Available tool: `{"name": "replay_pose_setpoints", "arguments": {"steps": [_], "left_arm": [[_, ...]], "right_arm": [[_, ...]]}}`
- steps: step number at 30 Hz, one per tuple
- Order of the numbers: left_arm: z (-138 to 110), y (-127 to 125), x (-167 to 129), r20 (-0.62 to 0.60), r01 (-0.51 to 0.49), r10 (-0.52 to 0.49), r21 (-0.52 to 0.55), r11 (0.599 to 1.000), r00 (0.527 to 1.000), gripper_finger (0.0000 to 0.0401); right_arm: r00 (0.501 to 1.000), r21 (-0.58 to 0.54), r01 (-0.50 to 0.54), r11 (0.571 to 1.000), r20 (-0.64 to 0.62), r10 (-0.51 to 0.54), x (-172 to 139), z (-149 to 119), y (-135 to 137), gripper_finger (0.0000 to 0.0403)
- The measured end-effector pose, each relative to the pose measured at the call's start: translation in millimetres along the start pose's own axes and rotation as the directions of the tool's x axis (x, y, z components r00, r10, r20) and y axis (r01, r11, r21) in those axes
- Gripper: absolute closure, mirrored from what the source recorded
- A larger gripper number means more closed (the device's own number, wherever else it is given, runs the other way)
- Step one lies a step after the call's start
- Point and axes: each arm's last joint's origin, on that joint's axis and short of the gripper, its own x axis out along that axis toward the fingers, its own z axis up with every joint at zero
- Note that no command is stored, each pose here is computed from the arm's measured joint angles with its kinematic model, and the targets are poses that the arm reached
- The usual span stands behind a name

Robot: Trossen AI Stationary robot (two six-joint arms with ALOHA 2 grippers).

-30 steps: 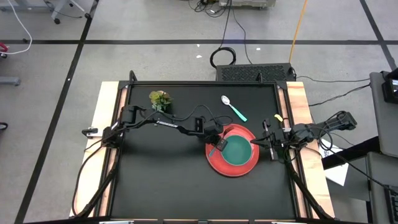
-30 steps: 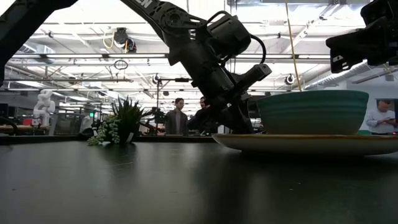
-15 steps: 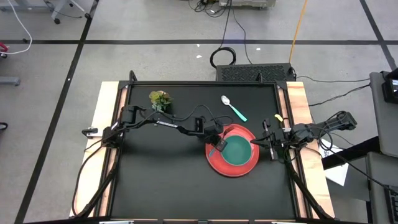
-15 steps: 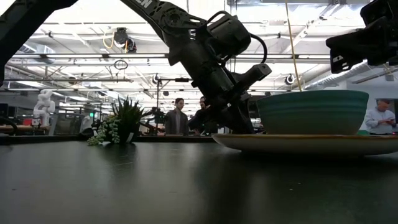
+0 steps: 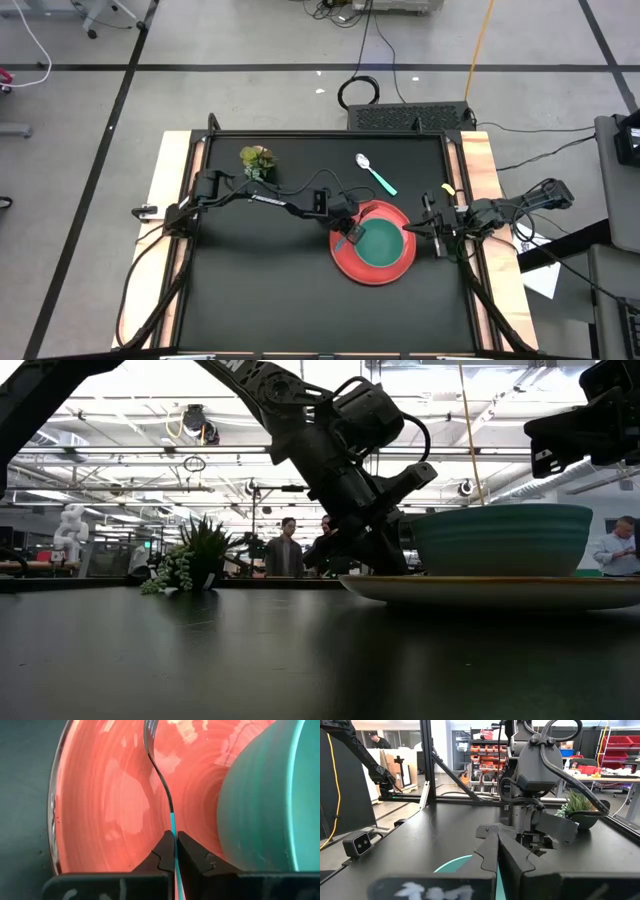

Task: Set table place
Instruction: Put the blue fork on the orange plate to the left of the green bowl

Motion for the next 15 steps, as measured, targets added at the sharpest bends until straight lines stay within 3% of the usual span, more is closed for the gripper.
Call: {"name": "replay_pose_setpoints", "arguments": {"steps": [15], "left_arm": [[-1.2,1.1,1.6,0.002,-0.014,0.014,0.017,1.000,1.000,0.0329]], "right_arm": [[1.000,0.000,0.000,1.000,0.000,0.000,0.0,0.0,0.0,0.0403]]}}
